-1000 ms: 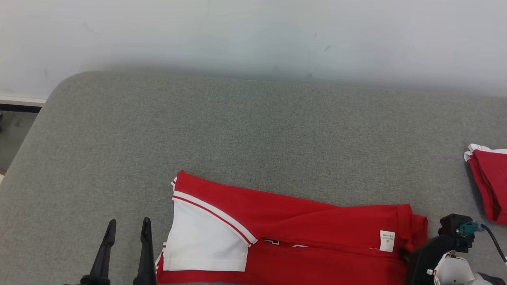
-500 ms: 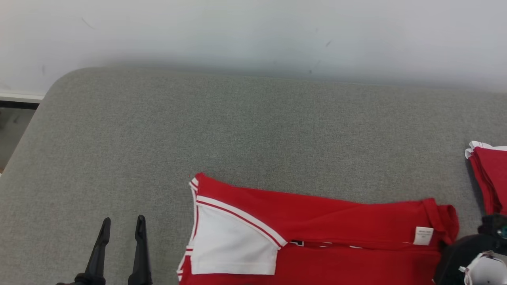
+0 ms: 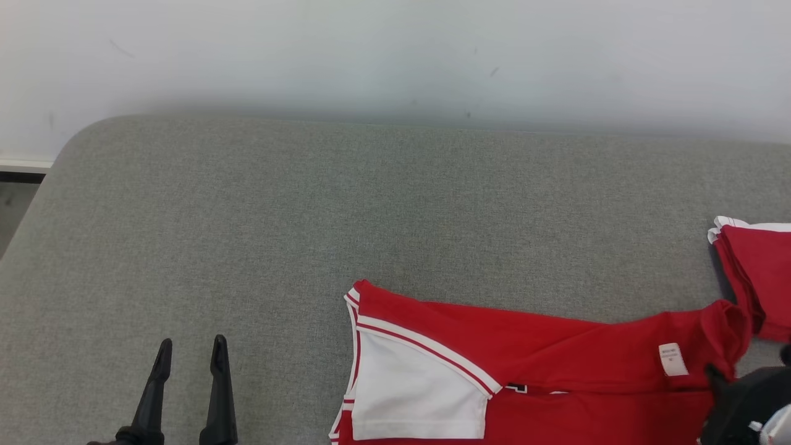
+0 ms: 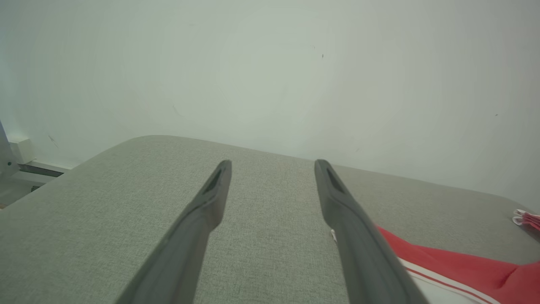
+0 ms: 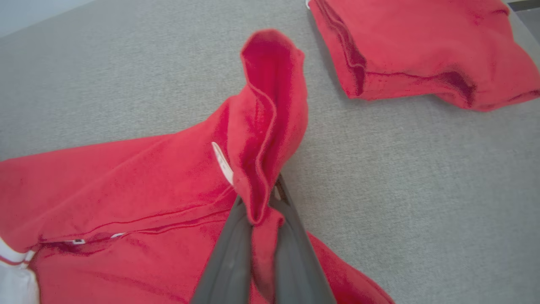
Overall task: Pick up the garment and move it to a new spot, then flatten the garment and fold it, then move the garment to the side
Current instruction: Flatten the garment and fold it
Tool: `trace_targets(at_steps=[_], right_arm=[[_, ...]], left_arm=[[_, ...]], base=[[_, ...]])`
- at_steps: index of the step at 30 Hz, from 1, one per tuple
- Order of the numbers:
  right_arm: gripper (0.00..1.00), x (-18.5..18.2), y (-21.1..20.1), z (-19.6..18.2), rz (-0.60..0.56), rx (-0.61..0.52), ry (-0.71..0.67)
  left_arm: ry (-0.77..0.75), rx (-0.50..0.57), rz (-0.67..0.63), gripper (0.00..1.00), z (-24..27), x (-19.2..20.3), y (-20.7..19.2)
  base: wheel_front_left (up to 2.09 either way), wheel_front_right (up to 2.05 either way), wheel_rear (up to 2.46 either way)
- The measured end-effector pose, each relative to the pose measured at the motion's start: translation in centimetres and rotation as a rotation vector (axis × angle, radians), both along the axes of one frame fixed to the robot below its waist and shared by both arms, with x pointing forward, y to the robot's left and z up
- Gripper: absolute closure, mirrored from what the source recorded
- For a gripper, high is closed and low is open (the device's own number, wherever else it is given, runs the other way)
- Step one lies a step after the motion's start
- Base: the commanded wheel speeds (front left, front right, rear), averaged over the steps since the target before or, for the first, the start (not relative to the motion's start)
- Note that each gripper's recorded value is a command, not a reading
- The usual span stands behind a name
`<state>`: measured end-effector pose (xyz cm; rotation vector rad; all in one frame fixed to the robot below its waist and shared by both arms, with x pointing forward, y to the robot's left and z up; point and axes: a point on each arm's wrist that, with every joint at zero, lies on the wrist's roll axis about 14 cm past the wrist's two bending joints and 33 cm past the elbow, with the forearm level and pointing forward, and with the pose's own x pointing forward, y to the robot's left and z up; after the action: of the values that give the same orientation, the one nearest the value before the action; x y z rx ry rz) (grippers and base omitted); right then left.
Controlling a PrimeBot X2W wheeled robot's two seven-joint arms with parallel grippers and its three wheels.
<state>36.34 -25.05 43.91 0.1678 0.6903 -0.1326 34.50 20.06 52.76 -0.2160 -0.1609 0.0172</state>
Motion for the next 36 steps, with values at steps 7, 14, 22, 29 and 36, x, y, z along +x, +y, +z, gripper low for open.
trace_targets(at_steps=[7, 14, 22, 29, 36], right_arm=[[1.00, -0.1, 10.0, 1.0, 0.285, 0.186, -0.008], [1.00, 0.6, 18.1, 1.0, 0.504, 0.290, -0.020], [1.00, 1.0, 25.1, 0.3, 0.691, 0.354, 0.012], [1.00, 0.3, 29.8, -0.3, 0.831, 0.363, 0.045], [1.00, -0.1, 31.6, -1.1, 0.881, 0.368, 0.073]], left_arm=[[-0.004, 0.000, -0.003, 0.00, 0.1, 0.0, -0.1], [0.000, -0.002, -0.004, 0.00, 0.0, -0.2, -0.2], [0.003, -0.003, 0.018, 0.00, 0.0, -1.0, 0.3], [0.003, -0.002, 0.047, 0.00, 0.0, -2.0, 1.1], [0.004, -0.003, 0.066, 0.00, 0.0, -2.6, 1.6]], base=[[0.00, 0.00, 0.00], [0.00, 0.00, 0.00], [0.00, 0.00, 0.00], [0.00, 0.00, 0.00], [0.00, 0.00, 0.00]])
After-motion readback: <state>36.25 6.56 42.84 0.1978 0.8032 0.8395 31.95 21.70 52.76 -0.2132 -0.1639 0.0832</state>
